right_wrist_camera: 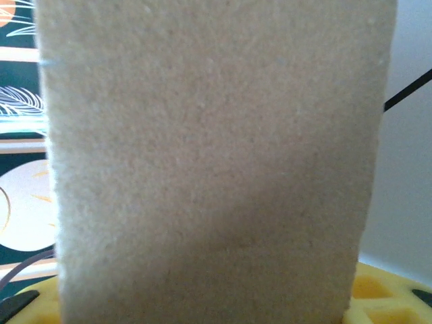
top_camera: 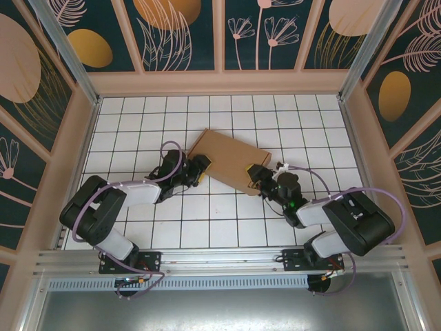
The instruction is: Fold the paper box
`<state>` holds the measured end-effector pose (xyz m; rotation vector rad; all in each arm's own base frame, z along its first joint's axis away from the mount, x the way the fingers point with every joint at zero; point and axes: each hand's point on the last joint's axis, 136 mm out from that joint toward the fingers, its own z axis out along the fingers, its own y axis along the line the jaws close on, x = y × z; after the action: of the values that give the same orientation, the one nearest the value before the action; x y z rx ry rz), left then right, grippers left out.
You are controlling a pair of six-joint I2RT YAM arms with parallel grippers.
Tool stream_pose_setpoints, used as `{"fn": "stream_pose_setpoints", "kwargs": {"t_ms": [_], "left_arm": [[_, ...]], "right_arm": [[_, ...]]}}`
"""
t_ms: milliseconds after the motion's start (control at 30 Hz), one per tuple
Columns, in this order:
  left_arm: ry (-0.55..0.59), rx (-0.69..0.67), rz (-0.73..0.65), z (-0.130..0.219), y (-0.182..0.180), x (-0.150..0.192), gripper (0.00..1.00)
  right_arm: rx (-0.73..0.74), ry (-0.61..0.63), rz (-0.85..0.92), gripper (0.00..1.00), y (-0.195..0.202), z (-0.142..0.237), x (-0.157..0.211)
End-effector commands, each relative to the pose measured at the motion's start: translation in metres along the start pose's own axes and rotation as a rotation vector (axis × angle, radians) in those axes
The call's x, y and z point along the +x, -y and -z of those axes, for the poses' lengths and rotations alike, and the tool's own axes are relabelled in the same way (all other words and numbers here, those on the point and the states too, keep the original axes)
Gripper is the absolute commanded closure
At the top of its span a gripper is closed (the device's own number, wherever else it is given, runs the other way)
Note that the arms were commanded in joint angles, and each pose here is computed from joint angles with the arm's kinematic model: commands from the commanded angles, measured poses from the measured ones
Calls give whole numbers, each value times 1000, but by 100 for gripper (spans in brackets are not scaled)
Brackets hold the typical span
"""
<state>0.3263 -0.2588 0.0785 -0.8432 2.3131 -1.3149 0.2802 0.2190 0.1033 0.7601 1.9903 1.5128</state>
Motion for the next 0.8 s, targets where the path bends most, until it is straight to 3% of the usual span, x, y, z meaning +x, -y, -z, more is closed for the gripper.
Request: {"fn": "stream_pose_setpoints", "kwargs": {"t_ms": [0, 167, 400, 600, 767], "left_arm": [[-2, 127, -10, -6, 28, -2, 41], [7, 137, -95, 5, 41, -2, 35], [79, -13, -485, 44, 39, -8, 31], [142, -124, -869, 82, 65, -20, 33], [129, -248, -1118, 83, 82, -17, 33]], "right_arm": [[-212, -244, -23, 52, -53, 8, 49], [-143, -153, -12, 57, -42, 10, 31], [76, -6, 84, 60, -30, 14, -20], [127, -81, 88, 59, -26, 13, -35], [123, -146, 85, 57, -28, 11, -34]]}}
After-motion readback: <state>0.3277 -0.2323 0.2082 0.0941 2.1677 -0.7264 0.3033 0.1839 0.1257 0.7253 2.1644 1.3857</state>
